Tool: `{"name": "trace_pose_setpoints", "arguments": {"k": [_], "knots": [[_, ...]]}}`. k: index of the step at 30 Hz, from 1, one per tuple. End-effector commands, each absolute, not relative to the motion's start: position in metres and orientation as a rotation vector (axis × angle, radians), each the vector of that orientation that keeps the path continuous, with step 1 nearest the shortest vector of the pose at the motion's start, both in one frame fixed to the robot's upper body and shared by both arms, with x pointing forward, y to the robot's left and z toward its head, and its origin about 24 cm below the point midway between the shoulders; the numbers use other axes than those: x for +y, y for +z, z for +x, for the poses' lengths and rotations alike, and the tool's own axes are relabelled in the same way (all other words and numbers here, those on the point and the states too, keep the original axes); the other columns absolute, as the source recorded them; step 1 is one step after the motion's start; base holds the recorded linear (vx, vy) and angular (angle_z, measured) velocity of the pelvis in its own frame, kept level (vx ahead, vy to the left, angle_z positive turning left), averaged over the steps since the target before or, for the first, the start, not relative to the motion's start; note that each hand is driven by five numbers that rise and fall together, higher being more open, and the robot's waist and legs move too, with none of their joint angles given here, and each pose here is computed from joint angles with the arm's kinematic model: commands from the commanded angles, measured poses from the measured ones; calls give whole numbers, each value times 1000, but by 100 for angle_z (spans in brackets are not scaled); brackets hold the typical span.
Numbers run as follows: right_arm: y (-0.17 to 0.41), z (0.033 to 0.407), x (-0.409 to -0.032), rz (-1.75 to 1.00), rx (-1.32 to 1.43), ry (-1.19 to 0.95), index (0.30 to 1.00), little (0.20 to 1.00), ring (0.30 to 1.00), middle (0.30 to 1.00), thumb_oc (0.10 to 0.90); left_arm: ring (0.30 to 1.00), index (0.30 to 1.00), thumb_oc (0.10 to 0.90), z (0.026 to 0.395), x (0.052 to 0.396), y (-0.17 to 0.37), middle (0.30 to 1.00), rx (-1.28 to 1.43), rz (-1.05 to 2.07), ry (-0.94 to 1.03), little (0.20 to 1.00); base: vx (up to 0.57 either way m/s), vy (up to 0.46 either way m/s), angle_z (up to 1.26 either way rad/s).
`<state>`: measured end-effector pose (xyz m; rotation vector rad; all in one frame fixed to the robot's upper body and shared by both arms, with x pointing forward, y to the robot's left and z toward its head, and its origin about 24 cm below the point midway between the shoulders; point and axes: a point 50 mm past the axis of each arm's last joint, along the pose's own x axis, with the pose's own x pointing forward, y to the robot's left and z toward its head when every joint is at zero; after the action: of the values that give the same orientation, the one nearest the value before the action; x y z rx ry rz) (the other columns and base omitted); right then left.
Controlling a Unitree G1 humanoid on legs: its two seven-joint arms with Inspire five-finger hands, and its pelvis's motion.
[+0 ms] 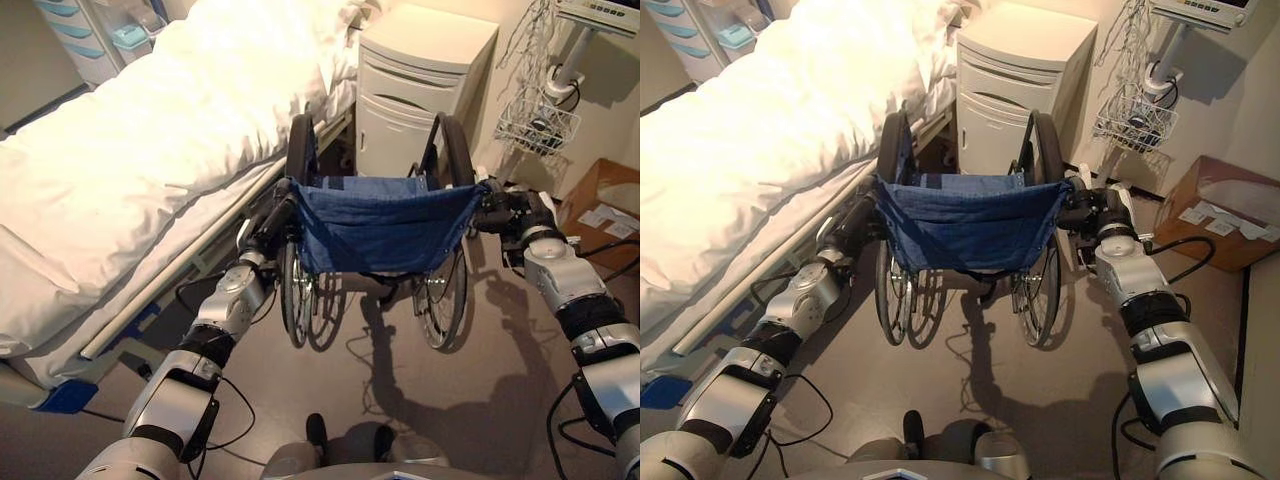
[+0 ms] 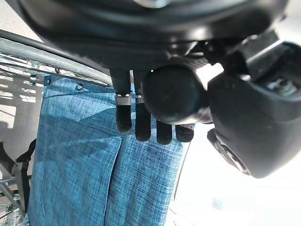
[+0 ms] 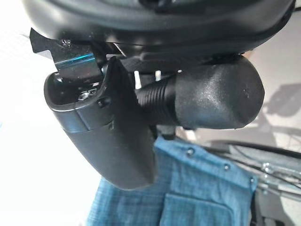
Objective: Push the wheelchair next to the bed
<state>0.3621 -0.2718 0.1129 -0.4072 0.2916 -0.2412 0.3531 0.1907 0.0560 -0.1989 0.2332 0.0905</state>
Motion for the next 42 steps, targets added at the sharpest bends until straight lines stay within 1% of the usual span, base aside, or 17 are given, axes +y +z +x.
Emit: {"name": "trace_pose_setpoints", "arguments": {"k": [1, 5, 8, 10, 11, 12, 14, 15, 16, 18, 19, 20, 24, 28, 34, 38, 42], "knots": [[131, 375, -191, -256, 114, 76, 900, 900, 900, 900, 800, 900, 900, 800, 382, 209, 140, 900, -79, -136, 169, 900, 5, 49, -2], [136, 367, -198, -236, 58, 58, 900, 900, 900, 900, 800, 900, 900, 800, 377, 222, 147, 900, -124, -27, 221, 900, -7, 46, -4], [142, 362, -207, -276, 5, 34, 900, 900, 900, 900, 800, 900, 900, 800, 372, 233, 147, 900, -140, 25, 264, 900, -8, 36, 0], [149, 354, -217, -345, -50, 3, 900, 900, 900, 900, 800, 900, 900, 800, 365, 247, 147, 900, -179, 69, 332, 900, 0, 0, 0], [155, 350, -227, -397, -85, -37, 900, 900, 900, 900, 800, 900, 900, 800, 359, 254, 147, 900, -205, 62, 378, 900, 0, 0, 0], [154, 349, -227, -398, -85, -41, 900, 900, 900, 900, 800, 900, 900, 800, 358, 254, 146, 900, -206, 60, 382, 900, 0, 0, 0], [161, 343, -245, -479, -127, -127, 900, 900, 900, 900, 800, 900, 900, 800, 347, 264, 143, 900, -254, 18, 474, 900, 0, 0, 0], [161, 342, -245, -480, -126, -127, 900, 900, 900, 900, 800, 900, 900, 800, 347, 264, 142, 900, -253, 18, 474, 900, 0, 0, 0], [164, 339, -257, -501, -139, -184, 900, 900, 900, 900, 800, 900, 900, 800, 340, 267, 138, 900, -270, -11, 530, 900, 6, -41, -3], [168, 334, -271, -486, -145, -268, 900, 900, 900, 900, 800, 900, 900, 800, 331, 271, 128, 900, -277, -13, 593, 900, 10, -57, -2], [168, 333, -273, -482, -145, -277, 900, 900, 900, 900, 800, 900, 900, 800, 330, 271, 127, 900, -276, -10, 600, 900, 13, -57, 0], [170, 330, -281, -438, -148, -318, 900, 900, 900, 900, 800, 900, 900, 800, 323, 274, 119, 900, -270, 11, 633, 900, 9, -34, -1], [167, 324, -290, -357, -150, -369, 900, 900, 900, 900, 800, 900, 900, 800, 312, 278, 101, 900, -237, 50, 651, 900, 14, -30, -1], [162, 312, -303, -277, -179, -461, 900, 900, 900, 900, 800, 900, 900, 800, 297, 283, 80, 900, -188, 118, 615, 900, 22, -27, -2], [164, 305, -314, -230, -217, -545, 900, 900, 900, 900, 800, 900, 900, 800, 290, 291, 77, 900, -191, 200, 567, 900, 9, -5, -1], [160, 302, -315, -223, -217, -567, 900, 900, 900, 900, 800, 900, 900, 800, 287, 293, 76, 900, -174, 154, 540, 900, 0, 0, 0], [159, 303, -317, -224, -217, -580, 900, 900, 900, 900, 800, 900, 900, 800, 283, 295, 61, 900, -108, 97, 553, 900, 5, -2, -1]]}}
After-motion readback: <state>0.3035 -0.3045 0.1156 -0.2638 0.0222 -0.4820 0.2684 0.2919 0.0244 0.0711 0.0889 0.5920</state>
